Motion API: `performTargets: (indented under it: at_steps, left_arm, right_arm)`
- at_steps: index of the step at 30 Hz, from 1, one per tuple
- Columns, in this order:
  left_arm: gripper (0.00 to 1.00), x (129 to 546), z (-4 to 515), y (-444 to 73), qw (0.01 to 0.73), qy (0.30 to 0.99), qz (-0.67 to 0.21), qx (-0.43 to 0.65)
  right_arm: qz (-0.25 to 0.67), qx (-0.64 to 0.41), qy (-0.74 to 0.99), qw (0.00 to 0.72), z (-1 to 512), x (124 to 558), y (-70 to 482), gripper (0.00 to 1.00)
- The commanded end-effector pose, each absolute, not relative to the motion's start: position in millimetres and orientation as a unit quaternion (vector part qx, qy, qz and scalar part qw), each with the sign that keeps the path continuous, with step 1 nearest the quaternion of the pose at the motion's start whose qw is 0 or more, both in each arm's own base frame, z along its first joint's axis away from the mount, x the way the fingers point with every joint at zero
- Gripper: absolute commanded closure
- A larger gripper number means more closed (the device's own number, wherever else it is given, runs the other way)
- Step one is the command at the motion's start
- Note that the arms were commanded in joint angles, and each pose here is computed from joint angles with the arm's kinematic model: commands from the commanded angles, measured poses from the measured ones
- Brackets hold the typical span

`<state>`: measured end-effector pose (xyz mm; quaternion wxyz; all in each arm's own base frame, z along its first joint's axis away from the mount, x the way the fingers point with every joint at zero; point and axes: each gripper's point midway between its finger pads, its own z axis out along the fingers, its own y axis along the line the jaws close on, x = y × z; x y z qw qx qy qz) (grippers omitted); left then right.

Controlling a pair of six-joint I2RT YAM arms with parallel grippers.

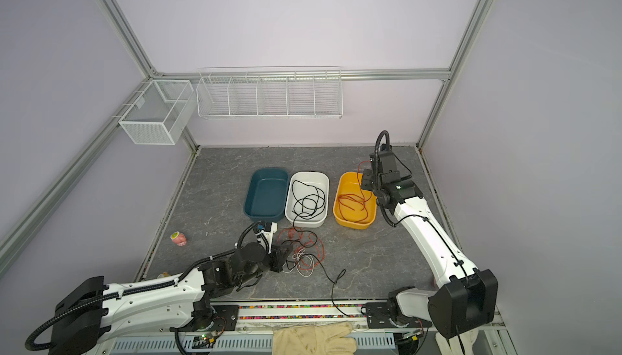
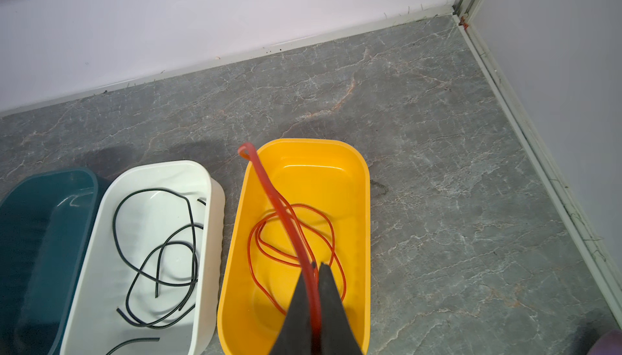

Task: Untangle the cables
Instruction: 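Lower the held red cable into the yellow tub with the right gripper, then open the right gripper to release the red cable in the yellow tub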

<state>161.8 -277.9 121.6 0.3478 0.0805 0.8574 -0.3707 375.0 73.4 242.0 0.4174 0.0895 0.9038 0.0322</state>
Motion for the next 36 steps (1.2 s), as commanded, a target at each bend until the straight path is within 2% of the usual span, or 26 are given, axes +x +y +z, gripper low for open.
performTargets:
  at_steps: [1, 20, 36]
  left_arm:
    - [1.00, 162, 118, -272, 0.348, 0.861, -0.365, 0.072]
    - [1.00, 162, 121, -273, 0.349, 0.858, -0.370, 0.072]
    - [1.00, 163, 127, -275, 0.351, 0.857, -0.371, 0.076]
  right_arm:
    - [0.053, 0.095, 0.901, 0.420, 236, 384, 80, 0.93]
    - [0.062, 0.106, 0.933, 0.339, 150, 391, 93, 0.93]
    - [0.065, 0.112, 0.947, 0.295, 106, 389, 99, 0.93]
